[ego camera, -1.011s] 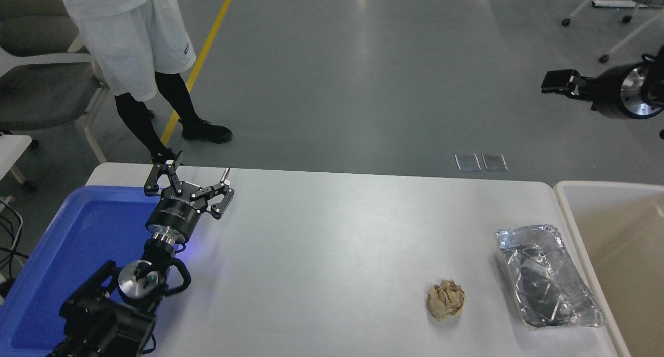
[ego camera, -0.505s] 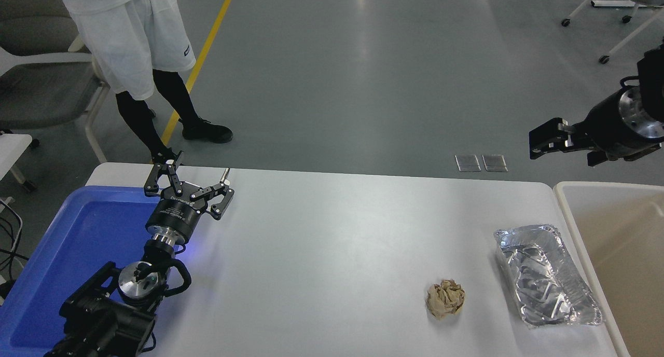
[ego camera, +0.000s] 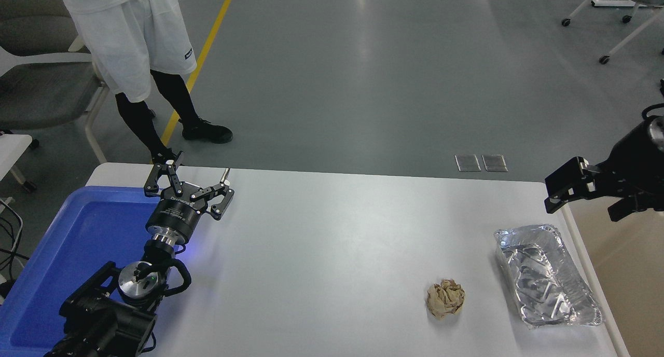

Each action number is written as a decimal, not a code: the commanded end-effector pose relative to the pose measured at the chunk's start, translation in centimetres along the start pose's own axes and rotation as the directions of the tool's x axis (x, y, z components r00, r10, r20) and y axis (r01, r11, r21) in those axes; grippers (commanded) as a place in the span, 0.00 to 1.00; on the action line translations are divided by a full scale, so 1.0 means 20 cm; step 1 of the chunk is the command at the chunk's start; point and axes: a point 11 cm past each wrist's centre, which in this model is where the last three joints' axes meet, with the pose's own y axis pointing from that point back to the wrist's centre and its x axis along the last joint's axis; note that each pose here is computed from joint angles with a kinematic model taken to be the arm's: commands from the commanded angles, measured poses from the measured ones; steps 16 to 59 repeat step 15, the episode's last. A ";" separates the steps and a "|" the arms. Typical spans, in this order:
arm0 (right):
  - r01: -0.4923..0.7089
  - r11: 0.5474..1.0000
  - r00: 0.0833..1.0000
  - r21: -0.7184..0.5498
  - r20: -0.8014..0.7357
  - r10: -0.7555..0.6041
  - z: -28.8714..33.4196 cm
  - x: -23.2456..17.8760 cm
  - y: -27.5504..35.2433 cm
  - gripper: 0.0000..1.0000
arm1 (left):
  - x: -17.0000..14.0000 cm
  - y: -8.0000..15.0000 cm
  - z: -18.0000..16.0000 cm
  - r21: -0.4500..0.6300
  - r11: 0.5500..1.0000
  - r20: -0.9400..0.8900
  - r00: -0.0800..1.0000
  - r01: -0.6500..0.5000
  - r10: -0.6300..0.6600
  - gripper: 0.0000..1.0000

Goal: Pick up paper cup place in dustbin

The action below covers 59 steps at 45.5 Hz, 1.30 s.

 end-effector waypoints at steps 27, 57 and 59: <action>0.011 1.000 0.999 -0.019 -0.032 -0.011 -0.01 -0.01 0.01 1.00 | 0.00 0.00 0.00 0.002 1.000 0.000 1.000 0.000 0.000 0.99; 0.011 1.000 0.999 -0.019 -0.032 -0.011 -0.01 -0.01 0.01 1.00 | 0.00 0.00 0.00 0.002 1.000 0.000 1.000 0.000 0.000 0.99; 0.011 1.000 0.999 -0.019 -0.032 -0.011 -0.01 -0.01 0.01 1.00 | 0.00 0.00 0.00 0.002 1.000 0.000 1.000 0.000 0.000 0.99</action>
